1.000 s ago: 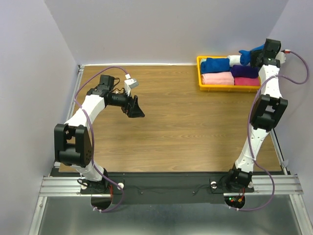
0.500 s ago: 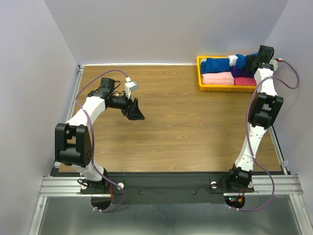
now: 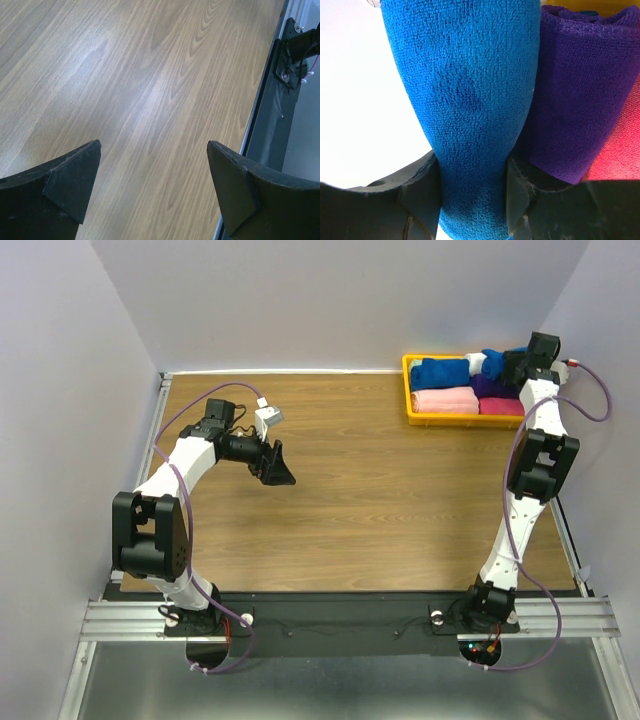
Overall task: Roll the towels
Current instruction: Place the rolled towel into the container
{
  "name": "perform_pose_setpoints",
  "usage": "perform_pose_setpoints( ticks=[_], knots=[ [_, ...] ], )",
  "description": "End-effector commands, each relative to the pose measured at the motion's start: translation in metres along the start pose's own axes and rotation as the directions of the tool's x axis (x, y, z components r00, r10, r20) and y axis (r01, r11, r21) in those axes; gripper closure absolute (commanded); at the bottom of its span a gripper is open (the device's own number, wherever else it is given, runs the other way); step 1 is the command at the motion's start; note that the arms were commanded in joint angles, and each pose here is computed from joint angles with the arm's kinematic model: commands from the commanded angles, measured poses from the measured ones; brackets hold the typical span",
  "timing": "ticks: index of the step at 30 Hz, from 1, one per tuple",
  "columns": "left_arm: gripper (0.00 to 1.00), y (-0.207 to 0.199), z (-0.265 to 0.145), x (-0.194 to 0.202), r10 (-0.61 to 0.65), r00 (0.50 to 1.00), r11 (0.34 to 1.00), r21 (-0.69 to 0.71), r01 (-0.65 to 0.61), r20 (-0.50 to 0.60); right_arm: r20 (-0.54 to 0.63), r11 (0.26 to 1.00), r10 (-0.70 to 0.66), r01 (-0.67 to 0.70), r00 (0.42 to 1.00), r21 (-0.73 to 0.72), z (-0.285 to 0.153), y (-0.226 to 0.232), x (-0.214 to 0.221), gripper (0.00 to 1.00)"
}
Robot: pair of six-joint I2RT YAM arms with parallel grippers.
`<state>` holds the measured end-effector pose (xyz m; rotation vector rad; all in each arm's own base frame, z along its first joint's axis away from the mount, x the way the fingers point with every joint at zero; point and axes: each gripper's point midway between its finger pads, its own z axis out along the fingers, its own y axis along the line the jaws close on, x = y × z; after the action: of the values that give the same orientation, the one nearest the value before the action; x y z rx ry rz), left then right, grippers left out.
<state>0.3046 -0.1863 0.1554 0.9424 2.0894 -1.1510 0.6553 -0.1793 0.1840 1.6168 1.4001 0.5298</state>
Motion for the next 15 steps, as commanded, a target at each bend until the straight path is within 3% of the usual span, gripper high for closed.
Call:
perform_pose_setpoints(
  ticks=[1, 8, 15],
  knots=[
    [0.01, -0.0017, -0.0006, -0.0046, 0.017, 1.0, 1.0, 0.009, -0.017, 0.017, 0.038, 0.993, 0.026, -0.022, 0.999, -0.114, -0.0135, 0.0414, -0.0158, 0.49],
    [0.01, -0.0017, -0.0014, -0.0057, 0.018, 1.0, 1.0, 0.006, -0.018, 0.02, 0.024, 0.994, 0.03, -0.027, 0.999, -0.109, -0.0093, 0.0377, -0.0123, 0.28],
    [0.01, -0.0001, -0.0009, -0.0073, 0.02, 1.0, 1.0, 0.007, -0.02, 0.02, 0.019, 0.993, 0.028, -0.026, 0.999, -0.118, -0.0118, 0.0407, -0.0121, 0.21]
  ],
)
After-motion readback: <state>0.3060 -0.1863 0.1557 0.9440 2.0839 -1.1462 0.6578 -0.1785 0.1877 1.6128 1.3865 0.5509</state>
